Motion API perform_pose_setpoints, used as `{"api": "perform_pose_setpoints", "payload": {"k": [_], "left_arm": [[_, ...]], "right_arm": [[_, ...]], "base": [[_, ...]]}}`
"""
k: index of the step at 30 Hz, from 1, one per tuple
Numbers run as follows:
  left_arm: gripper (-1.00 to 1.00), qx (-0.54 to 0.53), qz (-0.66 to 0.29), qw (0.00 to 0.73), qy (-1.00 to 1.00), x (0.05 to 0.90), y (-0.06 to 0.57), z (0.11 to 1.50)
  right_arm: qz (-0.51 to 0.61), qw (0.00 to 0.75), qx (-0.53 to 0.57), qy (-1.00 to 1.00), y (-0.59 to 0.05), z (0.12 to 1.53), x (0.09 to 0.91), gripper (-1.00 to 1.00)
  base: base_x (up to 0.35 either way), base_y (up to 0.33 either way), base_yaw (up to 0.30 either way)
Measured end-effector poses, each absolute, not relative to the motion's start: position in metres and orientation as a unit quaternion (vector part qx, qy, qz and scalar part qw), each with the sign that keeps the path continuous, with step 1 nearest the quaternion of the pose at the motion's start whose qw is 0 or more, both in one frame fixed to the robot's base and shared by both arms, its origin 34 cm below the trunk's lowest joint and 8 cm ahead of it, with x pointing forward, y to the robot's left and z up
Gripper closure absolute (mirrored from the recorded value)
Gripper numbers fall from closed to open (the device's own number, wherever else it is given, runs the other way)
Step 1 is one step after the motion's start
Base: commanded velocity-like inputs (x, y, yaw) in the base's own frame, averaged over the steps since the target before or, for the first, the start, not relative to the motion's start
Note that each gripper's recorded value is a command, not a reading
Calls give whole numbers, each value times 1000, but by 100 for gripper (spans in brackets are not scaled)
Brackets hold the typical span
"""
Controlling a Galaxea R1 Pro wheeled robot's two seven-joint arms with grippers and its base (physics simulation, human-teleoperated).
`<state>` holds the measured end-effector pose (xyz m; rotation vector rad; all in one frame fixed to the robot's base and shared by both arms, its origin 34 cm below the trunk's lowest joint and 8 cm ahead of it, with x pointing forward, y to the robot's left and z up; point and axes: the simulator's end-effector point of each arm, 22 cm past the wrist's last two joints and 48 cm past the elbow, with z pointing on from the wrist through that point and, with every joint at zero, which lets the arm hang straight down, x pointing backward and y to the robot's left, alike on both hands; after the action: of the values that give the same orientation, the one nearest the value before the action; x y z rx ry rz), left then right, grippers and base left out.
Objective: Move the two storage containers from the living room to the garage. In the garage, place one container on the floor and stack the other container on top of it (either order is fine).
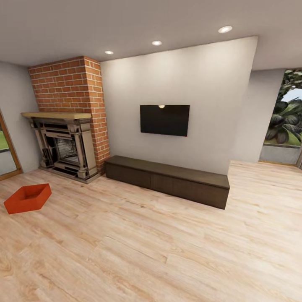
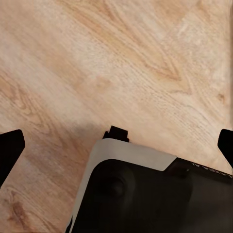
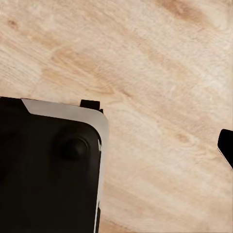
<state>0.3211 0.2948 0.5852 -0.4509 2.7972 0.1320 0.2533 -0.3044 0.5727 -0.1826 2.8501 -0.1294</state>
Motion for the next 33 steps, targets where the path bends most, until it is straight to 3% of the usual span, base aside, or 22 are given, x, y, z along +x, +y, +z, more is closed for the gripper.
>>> {"api": "perform_pose_setpoints", "payload": {"k": [11, 33], "left_arm": [[-100, -157, 46, 153, 975, 322, 295, 585], [-100, -158, 46, 153, 974, 322, 295, 585]], "right_arm": [[-40, 144, -66, 987, -302, 573, 254, -100], [-42, 146, -59, 987, -302, 573, 256, -100]], "base": [[321, 0, 21], [321, 0, 266]]}}
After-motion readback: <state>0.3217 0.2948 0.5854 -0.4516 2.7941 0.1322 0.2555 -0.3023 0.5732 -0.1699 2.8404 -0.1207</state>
